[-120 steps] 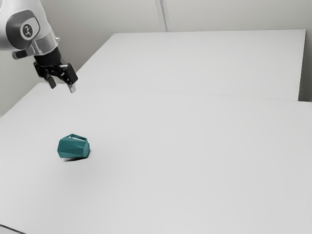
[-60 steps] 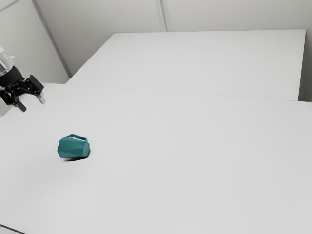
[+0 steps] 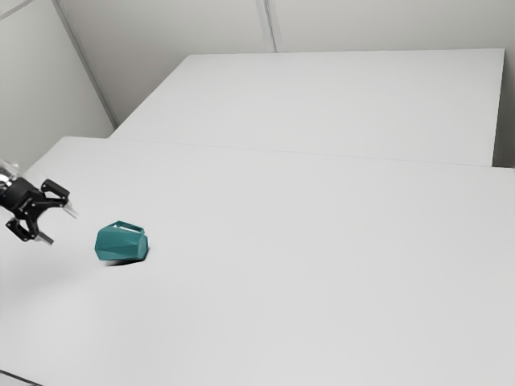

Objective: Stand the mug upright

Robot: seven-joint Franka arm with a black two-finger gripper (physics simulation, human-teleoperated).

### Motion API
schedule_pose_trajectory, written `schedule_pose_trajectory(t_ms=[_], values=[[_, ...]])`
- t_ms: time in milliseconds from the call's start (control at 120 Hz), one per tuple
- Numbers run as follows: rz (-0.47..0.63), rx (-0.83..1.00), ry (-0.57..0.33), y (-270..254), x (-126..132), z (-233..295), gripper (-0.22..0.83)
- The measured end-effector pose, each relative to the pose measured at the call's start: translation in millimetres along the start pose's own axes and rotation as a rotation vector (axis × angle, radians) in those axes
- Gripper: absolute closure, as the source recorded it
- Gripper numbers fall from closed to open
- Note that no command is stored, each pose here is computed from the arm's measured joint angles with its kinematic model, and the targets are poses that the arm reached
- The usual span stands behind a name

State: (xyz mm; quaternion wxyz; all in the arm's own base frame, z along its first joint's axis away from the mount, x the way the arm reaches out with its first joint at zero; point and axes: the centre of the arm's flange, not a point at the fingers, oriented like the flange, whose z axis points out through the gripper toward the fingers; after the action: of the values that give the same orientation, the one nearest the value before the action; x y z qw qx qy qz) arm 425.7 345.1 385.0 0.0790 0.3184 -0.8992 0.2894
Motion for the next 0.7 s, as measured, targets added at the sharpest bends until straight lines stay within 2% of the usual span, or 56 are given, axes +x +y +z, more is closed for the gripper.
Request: schedule_pose_trajectory(t_ms=[117, 350, 700], values=[[-0.027, 0.007, -0.011, 11.9, -16.4, 18.4, 0.00], [-0.061, 0.041, -0.102, 17.9, -45.8, 36.5, 0.00], [-0.081, 0.109, -0.188, 0.8, -67.7, 53.4, 0.00]])
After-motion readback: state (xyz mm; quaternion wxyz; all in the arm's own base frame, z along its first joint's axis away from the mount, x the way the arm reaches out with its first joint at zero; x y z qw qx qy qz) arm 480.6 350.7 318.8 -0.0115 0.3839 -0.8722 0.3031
